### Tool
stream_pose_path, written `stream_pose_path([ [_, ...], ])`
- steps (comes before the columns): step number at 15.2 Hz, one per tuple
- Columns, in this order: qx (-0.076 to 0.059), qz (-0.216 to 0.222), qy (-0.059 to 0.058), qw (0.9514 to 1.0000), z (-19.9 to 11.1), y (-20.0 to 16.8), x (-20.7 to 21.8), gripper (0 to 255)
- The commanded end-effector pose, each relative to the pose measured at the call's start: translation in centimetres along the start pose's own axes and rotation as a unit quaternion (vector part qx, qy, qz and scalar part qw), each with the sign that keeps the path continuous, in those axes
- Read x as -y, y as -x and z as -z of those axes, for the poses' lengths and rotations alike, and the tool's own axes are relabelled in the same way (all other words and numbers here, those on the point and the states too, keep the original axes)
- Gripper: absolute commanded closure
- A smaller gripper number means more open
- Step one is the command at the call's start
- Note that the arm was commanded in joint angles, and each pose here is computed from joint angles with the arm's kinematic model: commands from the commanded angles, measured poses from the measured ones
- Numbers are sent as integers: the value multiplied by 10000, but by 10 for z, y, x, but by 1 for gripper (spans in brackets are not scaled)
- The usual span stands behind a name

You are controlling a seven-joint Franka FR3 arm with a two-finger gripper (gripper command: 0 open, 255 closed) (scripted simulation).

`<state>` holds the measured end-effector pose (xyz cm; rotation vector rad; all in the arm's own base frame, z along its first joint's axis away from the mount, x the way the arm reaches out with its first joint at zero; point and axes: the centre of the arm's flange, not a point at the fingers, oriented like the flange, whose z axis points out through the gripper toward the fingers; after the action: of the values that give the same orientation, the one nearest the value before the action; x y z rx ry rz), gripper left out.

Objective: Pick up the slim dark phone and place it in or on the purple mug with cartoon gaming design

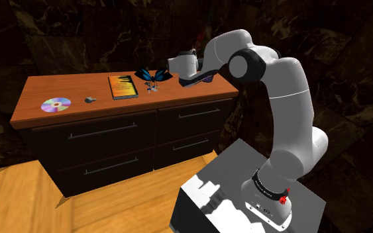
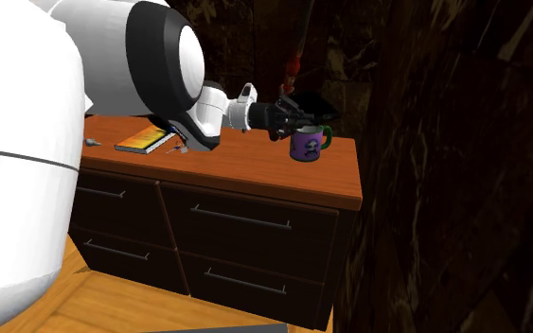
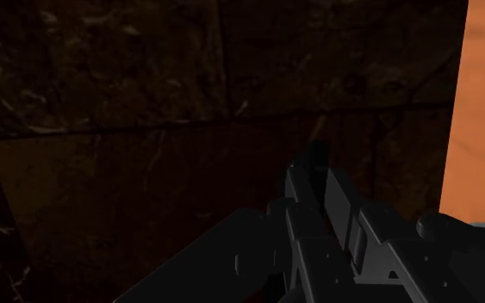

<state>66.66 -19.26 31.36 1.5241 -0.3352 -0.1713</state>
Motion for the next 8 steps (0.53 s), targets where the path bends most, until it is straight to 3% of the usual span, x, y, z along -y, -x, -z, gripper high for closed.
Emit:
stream_pose_path([
  [1, -22, 8, -10, 10000, 1, 1, 12, 255],
  [8, -22, 8, -10, 10000, 1, 4, 44, 255],
])
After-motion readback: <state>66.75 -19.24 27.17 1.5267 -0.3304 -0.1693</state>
